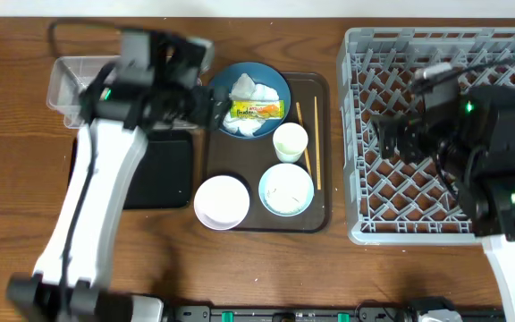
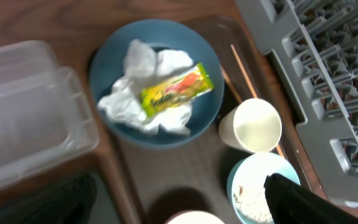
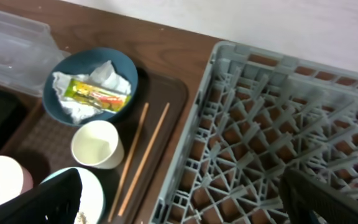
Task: Sort waste into correct bins and load items into the dishwasher rack
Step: 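Reach the left gripper to the blue plate and grasp tissue and wrapper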
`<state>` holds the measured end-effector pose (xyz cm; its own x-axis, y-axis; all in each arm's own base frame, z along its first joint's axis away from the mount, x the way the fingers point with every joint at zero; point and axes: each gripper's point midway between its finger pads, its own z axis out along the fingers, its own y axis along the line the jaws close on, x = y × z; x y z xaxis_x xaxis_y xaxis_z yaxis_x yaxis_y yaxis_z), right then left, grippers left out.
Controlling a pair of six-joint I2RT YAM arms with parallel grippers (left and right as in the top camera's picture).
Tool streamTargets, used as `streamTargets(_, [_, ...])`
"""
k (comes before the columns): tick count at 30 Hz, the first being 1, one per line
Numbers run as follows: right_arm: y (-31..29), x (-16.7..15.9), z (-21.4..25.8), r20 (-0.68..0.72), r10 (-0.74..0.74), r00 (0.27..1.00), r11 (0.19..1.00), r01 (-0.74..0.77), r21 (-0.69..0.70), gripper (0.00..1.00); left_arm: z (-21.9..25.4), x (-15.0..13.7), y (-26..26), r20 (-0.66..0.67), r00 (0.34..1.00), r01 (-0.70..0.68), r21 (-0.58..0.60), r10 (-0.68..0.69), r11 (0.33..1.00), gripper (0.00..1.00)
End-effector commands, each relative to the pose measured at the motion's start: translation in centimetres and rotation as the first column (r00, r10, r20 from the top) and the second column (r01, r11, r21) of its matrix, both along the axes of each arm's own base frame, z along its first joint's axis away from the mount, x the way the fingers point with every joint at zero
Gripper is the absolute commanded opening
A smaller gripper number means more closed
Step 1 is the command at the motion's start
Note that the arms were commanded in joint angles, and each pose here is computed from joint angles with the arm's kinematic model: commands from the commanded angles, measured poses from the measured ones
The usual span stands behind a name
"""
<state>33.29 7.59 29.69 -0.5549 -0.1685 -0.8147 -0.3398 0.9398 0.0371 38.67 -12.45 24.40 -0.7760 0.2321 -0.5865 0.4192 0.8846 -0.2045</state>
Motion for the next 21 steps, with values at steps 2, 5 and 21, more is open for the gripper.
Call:
streamTargets(2, [0.6, 0.3, 0.0, -0.024, 0.043, 0.999, 0.999, -0.042, 0.02, 0.99, -1.3, 3.1, -1.7, 0.024, 0.996, 0.082, 0.076, -0.084, 0.994, 0.89])
streamTargets(5, [0.8, 0.2, -0.2, -0.034, 0.052, 0.998, 0.998, -0.051, 0.026, 0.99, -2.6, 5.2, -2.3, 0.051, 0.995, 0.081, 0.079, -0.085, 0.994, 0.89])
streamTargets(21, [0.5, -0.5, -1.3, -0.087, 0.042, 0.995, 0.999, -0.041, 0.014, 0.99, -5.4, 8.8, -3.7, 0.109, 0.988, 0.094, 0.151, -0.111, 0.984, 0.94])
